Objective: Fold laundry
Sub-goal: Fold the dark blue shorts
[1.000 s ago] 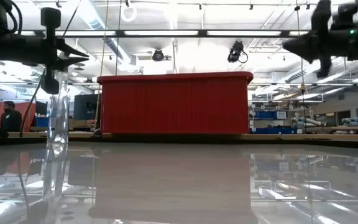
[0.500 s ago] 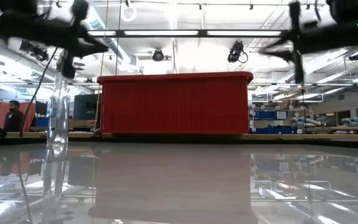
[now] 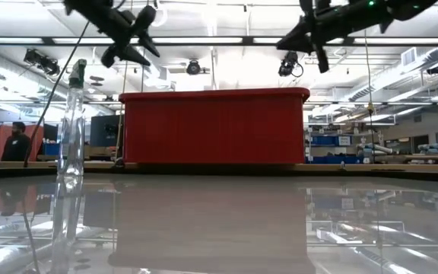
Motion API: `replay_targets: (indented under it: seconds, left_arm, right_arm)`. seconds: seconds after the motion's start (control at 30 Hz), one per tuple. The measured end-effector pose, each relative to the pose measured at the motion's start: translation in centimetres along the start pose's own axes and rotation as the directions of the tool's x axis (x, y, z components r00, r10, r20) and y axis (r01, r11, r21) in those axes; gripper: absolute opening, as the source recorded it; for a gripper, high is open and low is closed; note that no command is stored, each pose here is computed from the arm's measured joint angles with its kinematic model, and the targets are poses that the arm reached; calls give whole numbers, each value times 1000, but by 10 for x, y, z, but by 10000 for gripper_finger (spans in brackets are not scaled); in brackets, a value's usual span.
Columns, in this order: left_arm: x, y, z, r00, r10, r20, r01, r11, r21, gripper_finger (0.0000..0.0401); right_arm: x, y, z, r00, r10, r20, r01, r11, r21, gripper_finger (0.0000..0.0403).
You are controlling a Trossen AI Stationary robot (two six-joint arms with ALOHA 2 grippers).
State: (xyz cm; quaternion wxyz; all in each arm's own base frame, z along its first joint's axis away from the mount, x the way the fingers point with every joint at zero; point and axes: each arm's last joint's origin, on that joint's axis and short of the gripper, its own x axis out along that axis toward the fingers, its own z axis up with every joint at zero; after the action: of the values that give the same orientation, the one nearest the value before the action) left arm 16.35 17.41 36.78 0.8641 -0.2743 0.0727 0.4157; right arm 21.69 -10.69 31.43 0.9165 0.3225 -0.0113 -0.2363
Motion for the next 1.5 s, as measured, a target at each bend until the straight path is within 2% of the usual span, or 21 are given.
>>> replay_targets:
  seconds: [0.2,0.43,0.53,0.67,0.77,0.87,1.03,1.17,1.27,1.37,1.5]
  left_arm:
    - [53,12,37,996,-1,-88,6,998,64,179]
    - [116,31,56,981,54,-184,-33,993,112,179]
    - [138,37,64,976,74,-206,-43,988,148,188]
    - [168,42,72,969,89,-230,-40,977,210,213]
    - [191,45,70,958,97,-270,-22,962,271,226]
    - [208,47,64,939,99,-330,28,933,359,228]
    - [214,39,61,925,86,-370,114,867,485,228]
    - [213,30,58,918,54,-393,183,821,540,228]
    - [212,28,55,912,53,-407,194,818,541,228]
    - [213,29,53,905,61,-422,188,832,522,226]
    - [221,35,48,895,68,-441,176,854,489,194]
  right_arm:
    - [16,1,1,998,0,-64,-2,1000,-25,39]
    - [17,-6,5,998,-38,-42,37,999,-25,52]
    - [16,-10,12,999,-50,-1,50,998,-36,87]
    - [15,-22,20,995,-95,32,95,995,-7,155]
    - [13,-33,26,989,-145,41,143,989,37,200]
    - [11,-40,30,985,-164,55,161,986,48,228]
    - [10,-44,36,988,-140,61,137,989,52,237]
    - [10,-45,37,989,-134,58,131,990,53,235]
    - [10,-46,37,989,-135,59,131,990,54,235]
    - [10,-46,37,989,-135,59,132,990,57,234]
    - [9,-46,37,990,-131,56,128,990,57,234]
